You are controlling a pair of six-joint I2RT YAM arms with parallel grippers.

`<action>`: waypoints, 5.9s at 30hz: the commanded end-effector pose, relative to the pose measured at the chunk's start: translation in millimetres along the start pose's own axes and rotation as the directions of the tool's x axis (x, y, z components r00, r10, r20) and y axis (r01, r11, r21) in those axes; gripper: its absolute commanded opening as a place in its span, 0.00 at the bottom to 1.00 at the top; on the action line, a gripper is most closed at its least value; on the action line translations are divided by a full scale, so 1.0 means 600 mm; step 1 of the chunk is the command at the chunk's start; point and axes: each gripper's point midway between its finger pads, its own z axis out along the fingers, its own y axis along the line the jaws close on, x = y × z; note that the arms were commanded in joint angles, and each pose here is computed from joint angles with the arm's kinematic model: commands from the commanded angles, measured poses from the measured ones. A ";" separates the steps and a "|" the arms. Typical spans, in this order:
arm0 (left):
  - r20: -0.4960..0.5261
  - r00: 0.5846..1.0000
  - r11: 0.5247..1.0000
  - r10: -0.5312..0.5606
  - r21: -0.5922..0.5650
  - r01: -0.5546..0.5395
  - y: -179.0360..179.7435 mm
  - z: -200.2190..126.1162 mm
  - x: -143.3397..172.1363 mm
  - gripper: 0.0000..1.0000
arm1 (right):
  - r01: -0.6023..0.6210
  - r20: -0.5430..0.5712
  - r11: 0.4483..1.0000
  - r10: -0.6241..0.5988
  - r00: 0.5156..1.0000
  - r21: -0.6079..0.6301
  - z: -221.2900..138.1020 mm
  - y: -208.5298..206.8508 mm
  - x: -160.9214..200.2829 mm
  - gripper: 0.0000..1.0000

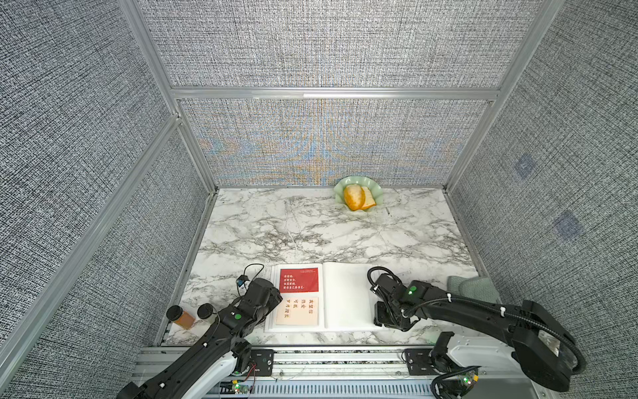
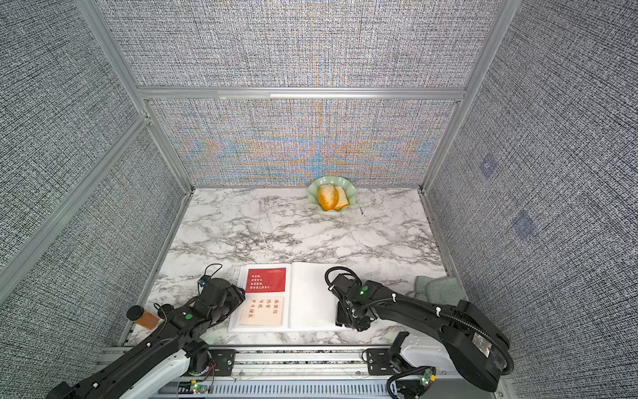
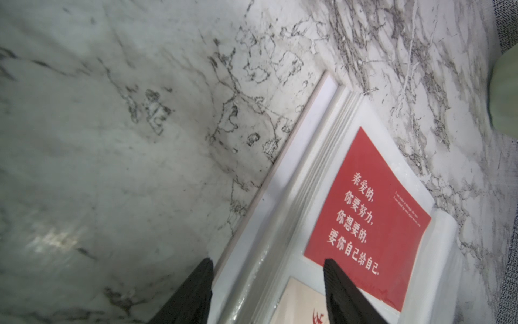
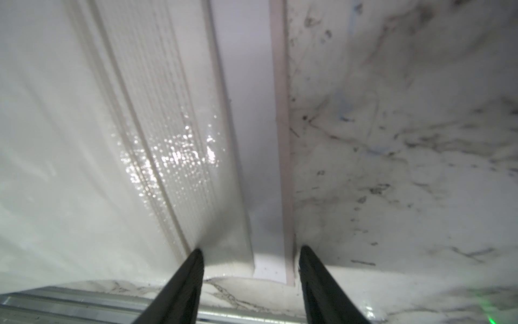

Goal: Place the photos into the photo albums
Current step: Close the photo album at the center of the board, then reset both arms

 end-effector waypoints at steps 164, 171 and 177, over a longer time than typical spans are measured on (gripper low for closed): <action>0.246 0.806 0.841 0.538 -0.227 -0.492 -0.221 0.016 -0.239 1.00 | 0.018 0.506 0.951 0.149 0.850 -0.309 -0.299 0.026 -0.376 0.97; 0.374 0.761 0.840 0.530 -0.111 -0.531 -0.246 -0.017 -0.293 1.00 | 0.042 0.597 0.951 0.158 0.787 -0.306 -0.311 0.003 -0.387 0.97; 0.463 0.718 0.844 0.520 -0.147 -0.516 -0.230 -0.041 -0.332 1.00 | 0.083 0.674 0.959 0.126 0.728 -0.270 -0.328 -0.005 -0.394 0.97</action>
